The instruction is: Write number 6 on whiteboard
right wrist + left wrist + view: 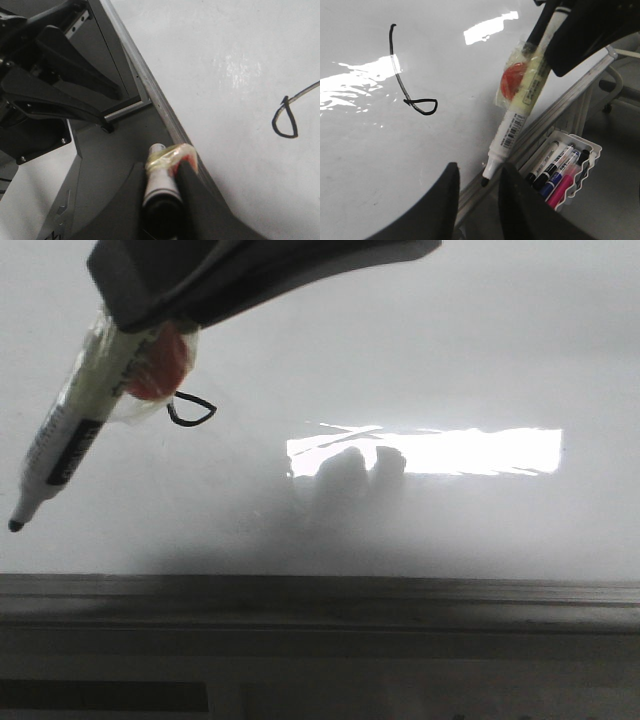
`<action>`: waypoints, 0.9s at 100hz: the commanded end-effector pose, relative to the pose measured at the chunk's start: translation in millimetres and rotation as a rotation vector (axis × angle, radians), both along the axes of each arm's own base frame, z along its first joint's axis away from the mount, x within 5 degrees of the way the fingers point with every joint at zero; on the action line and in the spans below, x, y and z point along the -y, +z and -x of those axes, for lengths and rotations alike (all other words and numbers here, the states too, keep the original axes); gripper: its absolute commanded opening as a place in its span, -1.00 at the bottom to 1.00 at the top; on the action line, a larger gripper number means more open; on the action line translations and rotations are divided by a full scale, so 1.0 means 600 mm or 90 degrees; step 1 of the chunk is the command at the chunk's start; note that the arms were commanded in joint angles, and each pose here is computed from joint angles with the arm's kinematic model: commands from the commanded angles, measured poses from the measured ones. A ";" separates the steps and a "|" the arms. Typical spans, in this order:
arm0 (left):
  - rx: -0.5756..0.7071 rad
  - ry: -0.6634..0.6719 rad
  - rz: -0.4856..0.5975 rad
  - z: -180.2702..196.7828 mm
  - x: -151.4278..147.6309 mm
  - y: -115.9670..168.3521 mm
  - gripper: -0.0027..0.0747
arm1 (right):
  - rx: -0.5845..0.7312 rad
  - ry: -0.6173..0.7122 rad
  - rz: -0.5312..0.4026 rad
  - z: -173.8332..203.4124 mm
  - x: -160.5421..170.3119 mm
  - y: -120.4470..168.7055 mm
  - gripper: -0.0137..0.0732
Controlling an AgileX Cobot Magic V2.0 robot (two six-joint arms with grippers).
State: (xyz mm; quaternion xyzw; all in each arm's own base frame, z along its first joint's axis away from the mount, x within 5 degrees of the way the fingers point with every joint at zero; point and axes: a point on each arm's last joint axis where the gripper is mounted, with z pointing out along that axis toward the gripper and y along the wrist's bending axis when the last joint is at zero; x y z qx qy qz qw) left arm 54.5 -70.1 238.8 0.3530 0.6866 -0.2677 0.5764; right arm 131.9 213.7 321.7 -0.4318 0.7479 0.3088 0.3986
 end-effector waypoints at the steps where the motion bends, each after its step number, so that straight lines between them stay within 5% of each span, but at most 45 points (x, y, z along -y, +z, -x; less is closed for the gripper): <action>1: 0.067 -0.021 0.049 -0.019 0.032 0.039 -0.25 | 0.048 -0.011 -0.040 -0.002 0.004 0.032 -0.83; 11: 0.068 -0.045 0.017 -0.036 0.066 0.046 -0.11 | 0.058 -0.008 -0.033 -0.002 0.005 0.032 -0.83; 40: 0.048 -0.075 -0.056 -0.079 0.141 0.041 -0.11 | 0.059 -0.003 -0.026 -0.002 0.005 0.031 -0.83; 90: 0.030 -0.068 -0.082 -0.080 0.137 0.038 -0.11 | 0.053 -0.026 -0.016 -0.015 0.018 0.029 -0.83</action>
